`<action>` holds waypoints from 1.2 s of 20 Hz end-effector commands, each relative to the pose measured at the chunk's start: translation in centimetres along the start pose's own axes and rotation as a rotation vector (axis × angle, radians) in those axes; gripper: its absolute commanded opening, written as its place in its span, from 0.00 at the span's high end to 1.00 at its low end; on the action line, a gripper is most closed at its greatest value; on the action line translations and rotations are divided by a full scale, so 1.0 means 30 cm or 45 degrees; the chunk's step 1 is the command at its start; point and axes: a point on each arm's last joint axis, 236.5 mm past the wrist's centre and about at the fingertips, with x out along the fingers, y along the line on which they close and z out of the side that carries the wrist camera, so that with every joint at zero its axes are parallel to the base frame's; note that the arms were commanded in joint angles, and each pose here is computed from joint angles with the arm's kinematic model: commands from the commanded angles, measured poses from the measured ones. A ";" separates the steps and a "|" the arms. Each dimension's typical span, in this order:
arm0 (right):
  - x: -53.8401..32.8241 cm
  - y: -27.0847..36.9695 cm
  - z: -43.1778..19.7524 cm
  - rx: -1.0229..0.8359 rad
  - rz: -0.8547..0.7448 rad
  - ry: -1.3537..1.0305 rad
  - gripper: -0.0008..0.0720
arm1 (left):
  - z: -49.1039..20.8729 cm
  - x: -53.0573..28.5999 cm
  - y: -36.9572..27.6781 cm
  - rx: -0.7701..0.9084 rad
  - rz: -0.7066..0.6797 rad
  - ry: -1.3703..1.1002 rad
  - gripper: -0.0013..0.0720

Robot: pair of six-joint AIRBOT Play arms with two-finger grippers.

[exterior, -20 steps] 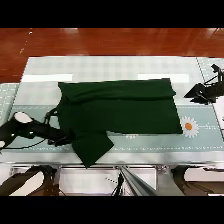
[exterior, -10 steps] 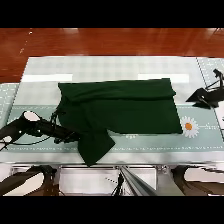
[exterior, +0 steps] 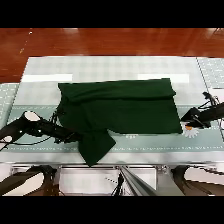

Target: Fold the shirts.

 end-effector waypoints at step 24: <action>-0.293 0.539 0.731 -0.224 0.146 -1.029 0.96 | 0.788 -0.595 -0.356 0.417 -0.017 -0.662 0.95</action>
